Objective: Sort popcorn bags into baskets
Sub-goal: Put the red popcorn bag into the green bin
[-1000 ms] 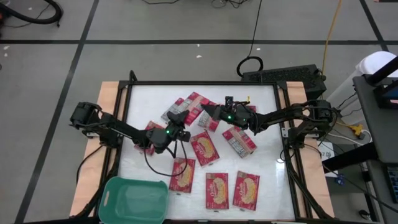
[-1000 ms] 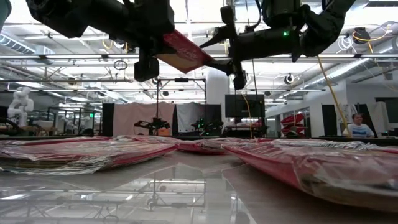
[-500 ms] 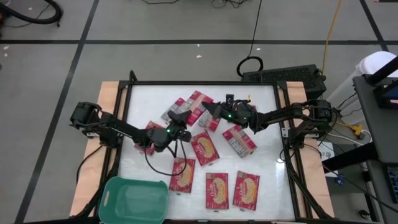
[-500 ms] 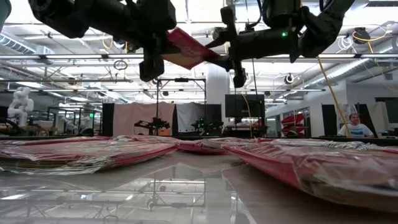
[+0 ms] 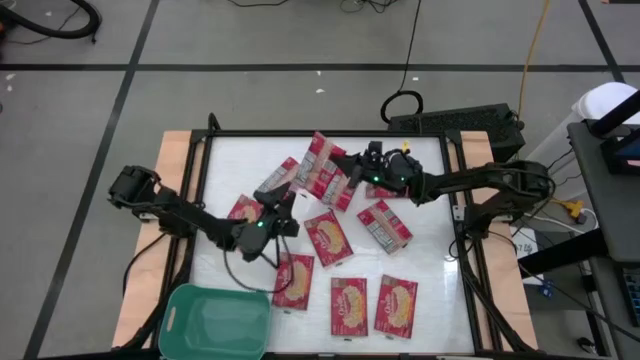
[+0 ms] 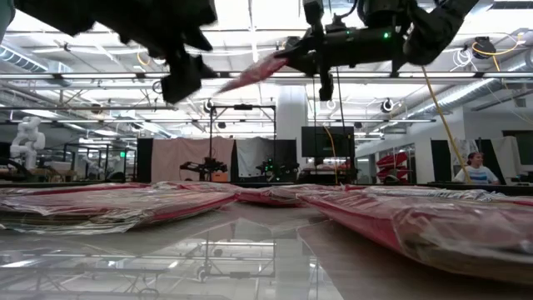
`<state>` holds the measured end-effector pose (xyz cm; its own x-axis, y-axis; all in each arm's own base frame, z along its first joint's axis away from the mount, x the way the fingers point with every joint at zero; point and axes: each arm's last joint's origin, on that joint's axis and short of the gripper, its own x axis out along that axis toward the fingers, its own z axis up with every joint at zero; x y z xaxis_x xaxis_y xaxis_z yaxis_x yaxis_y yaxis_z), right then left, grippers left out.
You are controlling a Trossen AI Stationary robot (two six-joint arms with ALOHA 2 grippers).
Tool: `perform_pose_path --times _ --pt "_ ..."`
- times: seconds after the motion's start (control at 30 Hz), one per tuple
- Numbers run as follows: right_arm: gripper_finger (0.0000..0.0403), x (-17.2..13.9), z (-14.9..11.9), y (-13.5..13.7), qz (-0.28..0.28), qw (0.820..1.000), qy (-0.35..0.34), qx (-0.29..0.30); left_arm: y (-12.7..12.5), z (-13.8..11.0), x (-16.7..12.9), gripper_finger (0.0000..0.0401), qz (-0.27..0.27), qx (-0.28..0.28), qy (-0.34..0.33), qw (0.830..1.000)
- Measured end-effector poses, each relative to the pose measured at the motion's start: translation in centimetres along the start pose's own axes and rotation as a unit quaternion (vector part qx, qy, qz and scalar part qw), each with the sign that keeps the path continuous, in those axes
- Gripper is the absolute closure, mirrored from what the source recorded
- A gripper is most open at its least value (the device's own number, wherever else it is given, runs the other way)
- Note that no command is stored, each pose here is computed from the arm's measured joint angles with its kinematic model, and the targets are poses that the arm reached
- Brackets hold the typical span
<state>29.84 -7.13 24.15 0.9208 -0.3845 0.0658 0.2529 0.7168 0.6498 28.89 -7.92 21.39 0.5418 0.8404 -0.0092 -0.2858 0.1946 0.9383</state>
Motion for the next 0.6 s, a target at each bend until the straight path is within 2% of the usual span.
perform_pose_path --times 0.13,0.2,0.3,0.4,0.43,0.5,0.53,0.6 --pt "0.0388 -0.4 -0.2 0.4 -0.053 0.992 0.096 -0.062 1.8 0.5 -2.2 0.0159 -0.014 -0.122 -0.043 0.991" --pt "0.0388 -0.6 -0.8 0.5 -0.069 0.985 0.133 -0.085 3.4 0.4 -2.9 0.0169 -0.019 -0.204 -0.058 0.977" --pt "0.0388 -1.0 -1.7 0.8 -0.073 0.980 0.162 -0.087 6.1 0.0 -3.7 0.0189 -0.033 -0.300 -0.084 0.950" --pt "0.0389 -1.3 -2.7 1.7 -0.062 0.978 0.180 -0.085 8.8 -0.9 -4.2 0.0213 -0.085 -0.369 -0.146 0.914" --pt "0.0389 -1.3 -3.0 2.0 -0.056 0.978 0.184 -0.085 9.5 -1.4 -4.2 0.0222 -0.124 -0.385 -0.179 0.897" --pt "0.0389 -1.5 -3.7 2.6 -0.043 0.977 0.191 -0.086 10.7 -2.5 -3.5 0.0240 -0.217 -0.417 -0.233 0.852" --pt "0.0389 -1.5 -4.0 2.9 -0.039 0.977 0.192 -0.085 11.0 -3.0 -2.9 0.0248 -0.255 -0.430 -0.243 0.831" --pt "0.0389 -1.2 -4.5 3.8 -0.033 0.976 0.194 -0.089 11.3 -4.3 -1.8 0.0262 -0.303 -0.439 -0.228 0.814"
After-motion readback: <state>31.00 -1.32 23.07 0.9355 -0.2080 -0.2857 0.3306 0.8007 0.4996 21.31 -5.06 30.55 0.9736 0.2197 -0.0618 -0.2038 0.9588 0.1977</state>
